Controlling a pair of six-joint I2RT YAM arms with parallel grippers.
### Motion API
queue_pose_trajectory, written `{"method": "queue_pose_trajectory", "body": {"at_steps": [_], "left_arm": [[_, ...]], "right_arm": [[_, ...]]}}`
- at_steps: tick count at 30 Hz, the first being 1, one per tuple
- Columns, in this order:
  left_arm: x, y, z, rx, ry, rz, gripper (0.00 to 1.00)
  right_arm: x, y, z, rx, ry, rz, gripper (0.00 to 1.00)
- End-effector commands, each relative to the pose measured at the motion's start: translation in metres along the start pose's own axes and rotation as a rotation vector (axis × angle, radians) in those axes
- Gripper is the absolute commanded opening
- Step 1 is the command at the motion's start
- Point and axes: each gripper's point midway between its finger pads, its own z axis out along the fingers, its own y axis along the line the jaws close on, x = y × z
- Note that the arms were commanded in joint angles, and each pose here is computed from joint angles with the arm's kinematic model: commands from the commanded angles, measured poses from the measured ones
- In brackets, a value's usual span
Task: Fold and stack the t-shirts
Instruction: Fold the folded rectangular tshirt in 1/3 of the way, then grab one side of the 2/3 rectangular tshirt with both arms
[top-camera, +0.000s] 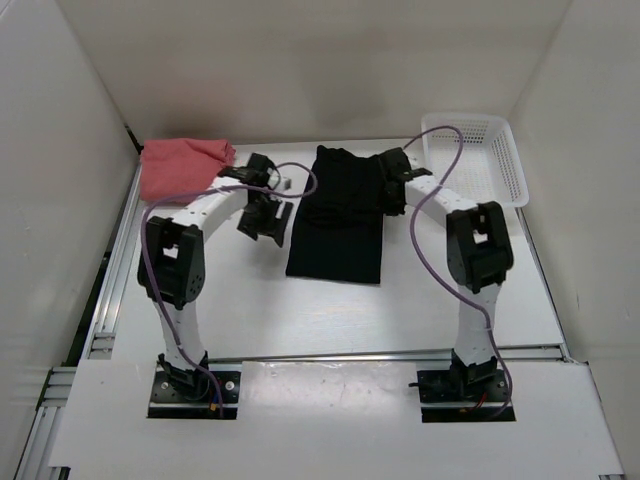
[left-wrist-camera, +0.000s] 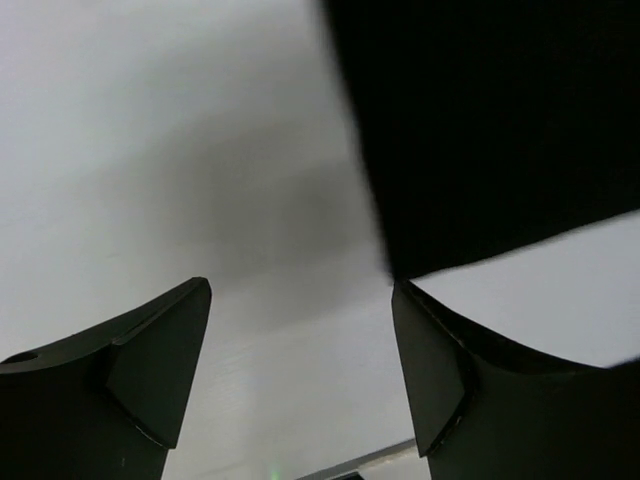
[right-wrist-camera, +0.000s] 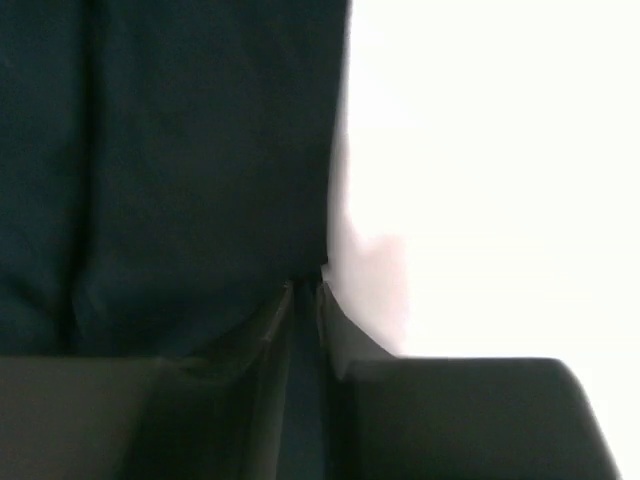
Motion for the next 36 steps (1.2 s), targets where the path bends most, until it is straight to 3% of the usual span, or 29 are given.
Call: {"method": "queue_pose_trajectory", "body": {"at_steps": [1, 5, 9, 10, 15, 19, 20, 22, 25, 26, 28, 29, 33, 36], "left_arm": [[-0.01, -0.048, -0.028, 0.101, -0.052, 0.086, 0.84], [0.028, -0.062, -0.005, 0.189, 0.123, 0.064, 0.88], [0.033, -0.077, 0.014, 0.23, 0.101, 0.097, 0.89], [0.02, -0.07, 0.019, 0.184, 0.049, 0.109, 0.89], [0.039, -0.063, 0.042, 0.093, 0.112, 0.139, 0.89], [0.046, -0.072, 0.047, 0.15, 0.12, 0.135, 0.87], [0.049, -0.077, 0.05, 0.181, 0.135, 0.131, 0.85], [0.045, -0.079, 0.056, 0.19, 0.141, 0.13, 0.68], [0.041, -0.084, 0.058, 0.219, 0.149, 0.127, 0.5], [0.043, -0.085, 0.06, 0.227, 0.164, 0.123, 0.38], [0.038, -0.088, 0.058, 0.237, 0.152, 0.125, 0.27], [0.038, -0.088, 0.058, 0.237, 0.151, 0.125, 0.14], [0.037, -0.09, 0.056, 0.248, 0.152, 0.124, 0.1], [0.039, -0.09, 0.046, 0.249, 0.137, 0.127, 0.1]], "right_arm": [[-0.003, 0.011, -0.066, -0.175, 0.006, 0.008, 0.49], [0.054, 0.001, -0.099, -0.297, 0.129, 0.052, 0.59], [0.133, -0.014, -0.095, -0.341, 0.287, 0.057, 0.6], [0.135, -0.011, -0.096, -0.372, 0.281, 0.071, 0.6], [0.162, -0.013, -0.093, -0.365, 0.346, 0.088, 0.61], [0.179, -0.021, -0.09, -0.347, 0.386, 0.11, 0.61], [0.181, -0.018, -0.091, -0.366, 0.392, 0.12, 0.61], [0.189, -0.015, -0.091, -0.378, 0.422, 0.127, 0.6], [0.192, -0.013, -0.092, -0.381, 0.446, 0.155, 0.46], [0.198, -0.017, -0.093, -0.374, 0.455, 0.156, 0.44], [0.199, -0.02, -0.097, -0.366, 0.449, 0.169, 0.46], [0.204, -0.024, -0.099, -0.352, 0.465, 0.179, 0.47], [0.213, -0.028, -0.1, -0.349, 0.481, 0.189, 0.46], [0.216, -0.021, -0.102, -0.377, 0.499, 0.201, 0.27]]}}
